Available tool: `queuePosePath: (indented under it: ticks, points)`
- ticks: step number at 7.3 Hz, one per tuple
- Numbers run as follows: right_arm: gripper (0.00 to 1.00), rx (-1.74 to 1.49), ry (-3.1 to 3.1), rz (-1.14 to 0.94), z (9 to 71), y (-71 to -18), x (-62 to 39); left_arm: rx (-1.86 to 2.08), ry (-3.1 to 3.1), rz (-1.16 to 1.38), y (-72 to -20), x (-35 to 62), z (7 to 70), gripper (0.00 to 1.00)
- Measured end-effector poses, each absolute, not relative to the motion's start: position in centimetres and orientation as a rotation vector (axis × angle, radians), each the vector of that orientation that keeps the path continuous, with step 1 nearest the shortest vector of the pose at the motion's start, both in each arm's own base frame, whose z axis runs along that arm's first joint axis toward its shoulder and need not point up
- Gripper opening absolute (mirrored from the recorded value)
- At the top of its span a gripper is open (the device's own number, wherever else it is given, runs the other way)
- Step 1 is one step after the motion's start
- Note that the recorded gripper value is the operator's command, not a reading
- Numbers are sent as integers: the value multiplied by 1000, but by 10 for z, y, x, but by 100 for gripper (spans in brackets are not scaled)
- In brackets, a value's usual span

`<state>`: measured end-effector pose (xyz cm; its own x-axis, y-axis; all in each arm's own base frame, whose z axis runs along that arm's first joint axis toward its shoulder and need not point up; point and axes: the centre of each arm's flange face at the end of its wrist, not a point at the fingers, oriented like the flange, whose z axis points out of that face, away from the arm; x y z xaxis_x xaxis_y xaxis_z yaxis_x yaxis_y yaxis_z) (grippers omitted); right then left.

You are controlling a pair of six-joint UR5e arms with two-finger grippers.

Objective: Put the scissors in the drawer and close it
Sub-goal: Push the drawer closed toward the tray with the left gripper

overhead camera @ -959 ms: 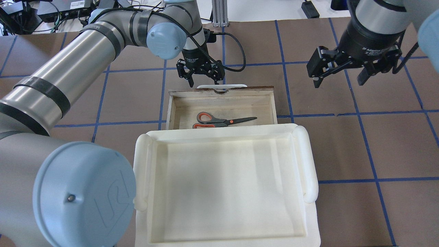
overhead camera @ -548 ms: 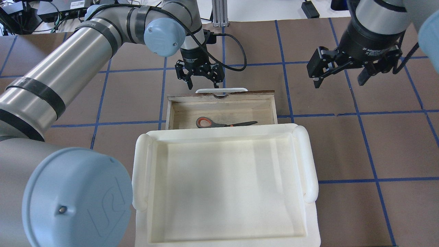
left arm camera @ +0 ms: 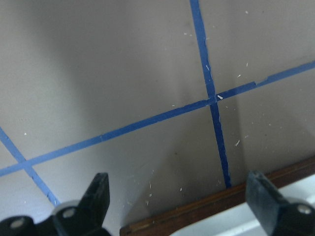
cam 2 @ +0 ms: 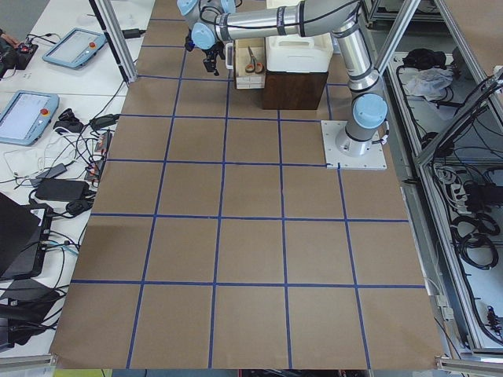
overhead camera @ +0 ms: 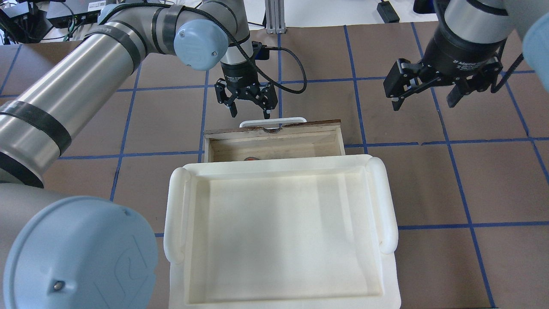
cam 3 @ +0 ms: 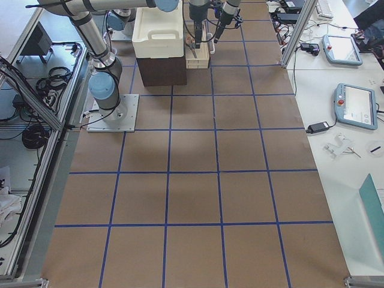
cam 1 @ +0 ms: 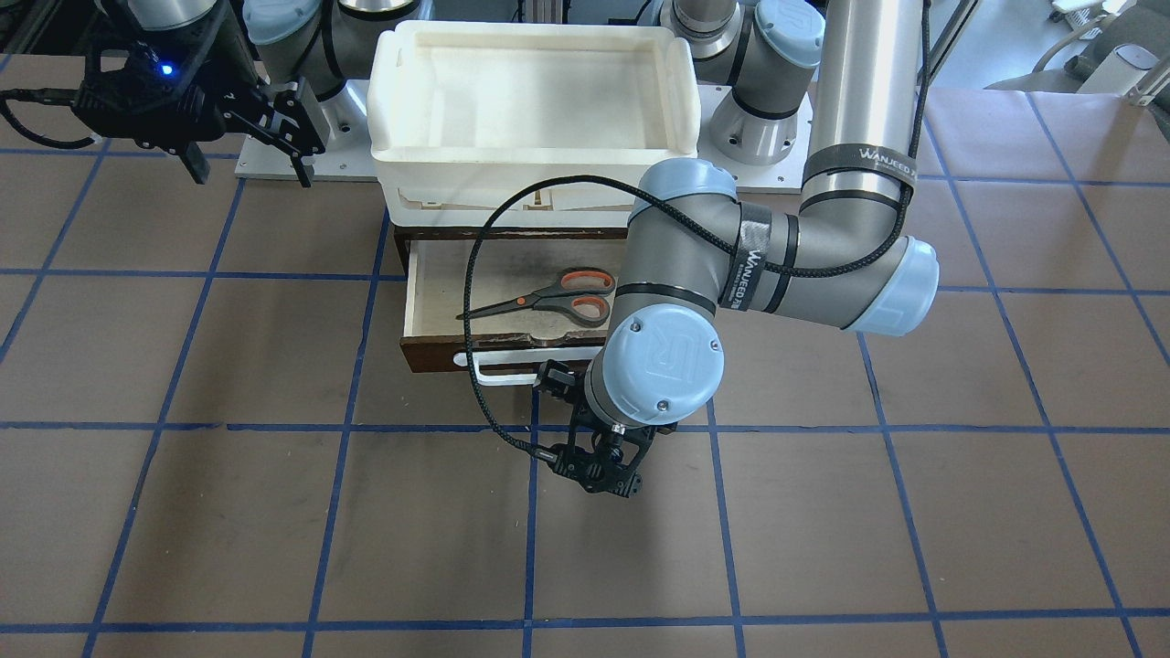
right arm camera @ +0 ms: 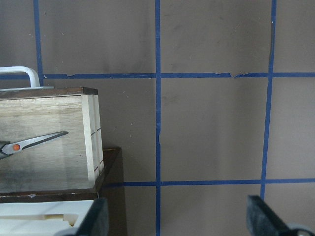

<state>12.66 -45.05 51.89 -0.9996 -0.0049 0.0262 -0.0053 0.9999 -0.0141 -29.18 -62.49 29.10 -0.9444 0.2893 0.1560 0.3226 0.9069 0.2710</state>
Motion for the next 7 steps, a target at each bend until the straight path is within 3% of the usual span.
queuePosePath:
  ticks: [7]
  points:
    - [100,6,-3115,24,520,-450,126,-549,-2953,-523,-593,-281,299,100]
